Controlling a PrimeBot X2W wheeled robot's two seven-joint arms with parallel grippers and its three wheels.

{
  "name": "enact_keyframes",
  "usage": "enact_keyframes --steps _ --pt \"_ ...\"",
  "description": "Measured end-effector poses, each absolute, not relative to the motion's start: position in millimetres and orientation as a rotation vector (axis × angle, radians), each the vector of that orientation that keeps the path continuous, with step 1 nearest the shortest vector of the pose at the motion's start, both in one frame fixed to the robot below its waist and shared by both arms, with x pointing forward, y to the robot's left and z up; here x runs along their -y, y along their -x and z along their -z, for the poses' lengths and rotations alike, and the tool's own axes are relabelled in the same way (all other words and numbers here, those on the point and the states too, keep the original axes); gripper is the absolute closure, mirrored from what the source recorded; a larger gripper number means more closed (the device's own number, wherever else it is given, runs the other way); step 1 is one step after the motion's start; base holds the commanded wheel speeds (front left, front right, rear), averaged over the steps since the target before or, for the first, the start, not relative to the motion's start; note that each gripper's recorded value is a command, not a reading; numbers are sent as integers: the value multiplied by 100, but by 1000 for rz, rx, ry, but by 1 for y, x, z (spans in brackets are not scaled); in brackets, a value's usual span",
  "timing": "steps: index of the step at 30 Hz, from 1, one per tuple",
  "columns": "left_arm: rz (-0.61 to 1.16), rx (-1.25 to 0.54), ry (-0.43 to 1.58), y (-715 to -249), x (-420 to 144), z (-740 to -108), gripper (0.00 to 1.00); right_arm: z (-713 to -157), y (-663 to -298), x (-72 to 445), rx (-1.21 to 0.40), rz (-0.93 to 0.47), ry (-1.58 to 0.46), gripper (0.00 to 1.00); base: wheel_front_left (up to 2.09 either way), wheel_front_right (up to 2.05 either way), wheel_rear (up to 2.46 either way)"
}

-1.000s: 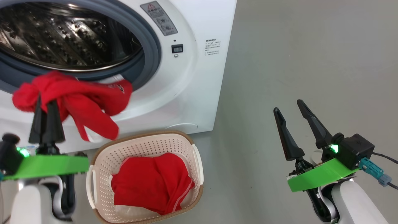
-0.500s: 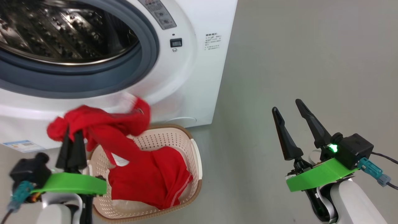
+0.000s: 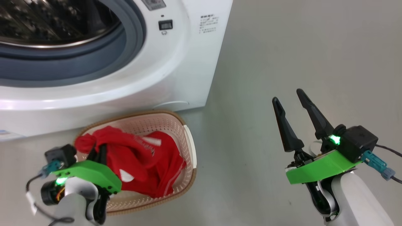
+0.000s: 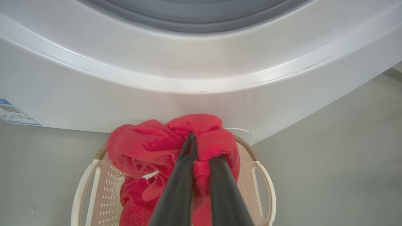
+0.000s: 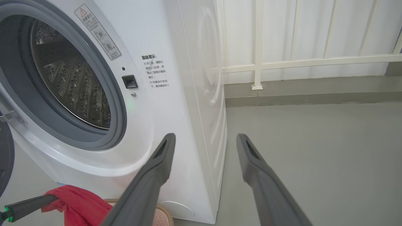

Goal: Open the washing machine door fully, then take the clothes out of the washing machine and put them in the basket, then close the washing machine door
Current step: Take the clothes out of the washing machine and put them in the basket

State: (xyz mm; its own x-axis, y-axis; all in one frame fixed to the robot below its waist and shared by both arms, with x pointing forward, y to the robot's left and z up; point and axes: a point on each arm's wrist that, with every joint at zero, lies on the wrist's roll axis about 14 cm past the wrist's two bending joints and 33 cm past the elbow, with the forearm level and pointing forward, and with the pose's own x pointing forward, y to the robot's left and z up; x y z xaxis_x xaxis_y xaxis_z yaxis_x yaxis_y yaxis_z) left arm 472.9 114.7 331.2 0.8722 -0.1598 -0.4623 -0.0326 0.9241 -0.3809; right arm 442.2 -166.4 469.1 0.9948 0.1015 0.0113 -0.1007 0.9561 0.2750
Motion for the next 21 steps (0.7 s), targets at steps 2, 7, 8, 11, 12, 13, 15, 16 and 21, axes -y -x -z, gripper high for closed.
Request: enact_keyframes --steps 2,7,8,11,12,13,15,16,21 --pt "87 -590 389 -470 -107 -314 100 -465 -445 167 -11 -100 -278 0 0 0 0" --pt "121 -797 378 -458 -93 -272 100 -453 -452 168 -36 -95 -281 0 0 0 0" --pt "126 -824 382 -457 -91 -266 100 -449 -453 168 -43 -94 -281 0 0 0 0" --pt "122 -918 404 -451 -85 -248 100 -443 -458 165 -56 -102 -280 0 0 0 0" --pt "122 -945 406 -449 -84 -243 100 -441 -459 165 -60 -104 -280 0 0 0 0" --pt "124 -970 407 -447 -82 -238 100 -439 -461 165 -65 -104 -279 0 0 0 0" --pt "131 -1009 404 -443 -80 -228 100 -434 -462 166 -73 -100 -277 0 0 0 0" --pt "131 -1029 401 -441 -79 -224 100 -431 -463 166 -81 -98 -276 0 0 0 0" --pt "126 -1109 395 -432 -77 -204 100 -422 -467 170 -99 -89 -271 0 0 0 0"
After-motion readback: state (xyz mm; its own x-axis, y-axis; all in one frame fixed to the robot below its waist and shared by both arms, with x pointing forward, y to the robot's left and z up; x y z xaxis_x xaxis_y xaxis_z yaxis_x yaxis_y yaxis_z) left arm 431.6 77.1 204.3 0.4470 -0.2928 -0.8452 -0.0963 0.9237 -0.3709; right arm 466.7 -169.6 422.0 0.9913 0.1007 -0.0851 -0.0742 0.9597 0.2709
